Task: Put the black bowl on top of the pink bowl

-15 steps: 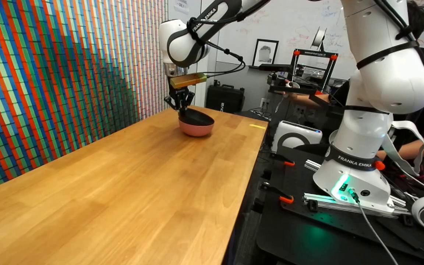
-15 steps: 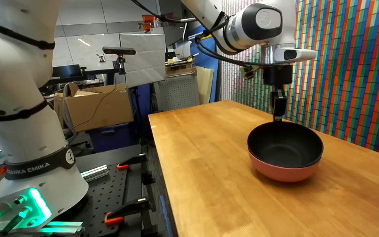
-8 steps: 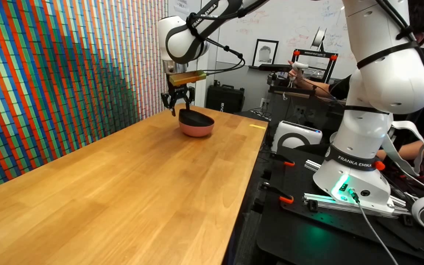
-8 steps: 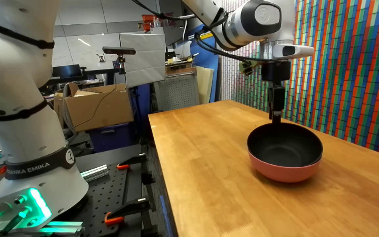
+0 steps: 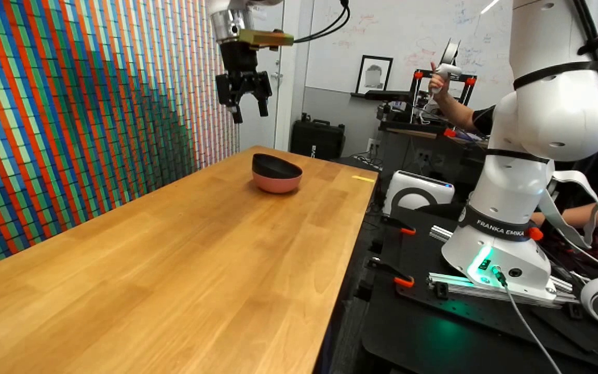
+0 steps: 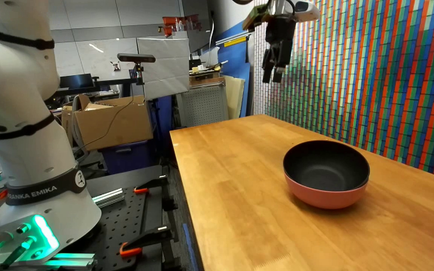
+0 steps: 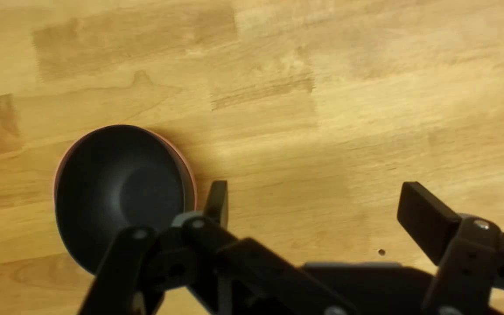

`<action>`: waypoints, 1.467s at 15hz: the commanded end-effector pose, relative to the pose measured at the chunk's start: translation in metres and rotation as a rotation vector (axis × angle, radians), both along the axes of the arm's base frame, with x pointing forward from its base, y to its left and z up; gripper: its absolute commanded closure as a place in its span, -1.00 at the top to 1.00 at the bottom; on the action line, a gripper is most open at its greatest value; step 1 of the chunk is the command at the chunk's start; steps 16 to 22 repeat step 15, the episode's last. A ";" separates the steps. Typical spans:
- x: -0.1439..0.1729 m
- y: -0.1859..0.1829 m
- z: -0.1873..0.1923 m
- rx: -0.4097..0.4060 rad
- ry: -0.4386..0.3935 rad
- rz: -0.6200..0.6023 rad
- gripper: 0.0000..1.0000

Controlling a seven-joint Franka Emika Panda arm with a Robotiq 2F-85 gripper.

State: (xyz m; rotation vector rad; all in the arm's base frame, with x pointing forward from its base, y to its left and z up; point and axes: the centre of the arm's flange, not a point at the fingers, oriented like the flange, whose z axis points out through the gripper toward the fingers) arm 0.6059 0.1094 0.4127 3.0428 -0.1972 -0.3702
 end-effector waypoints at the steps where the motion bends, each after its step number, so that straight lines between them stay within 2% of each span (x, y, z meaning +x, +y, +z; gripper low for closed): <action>1: -0.023 0.006 0.060 0.051 -0.001 0.134 1.00; 4: -0.038 0.002 0.083 0.047 -0.053 0.206 1.00; 7: -0.044 -0.007 0.095 0.074 -0.089 0.213 1.00; 8: -0.045 -0.010 0.095 0.078 -0.082 0.203 1.00; 9: -0.034 0.001 0.091 0.049 -0.070 0.196 1.00; 22: -0.037 -0.005 0.089 0.050 -0.064 0.194 1.00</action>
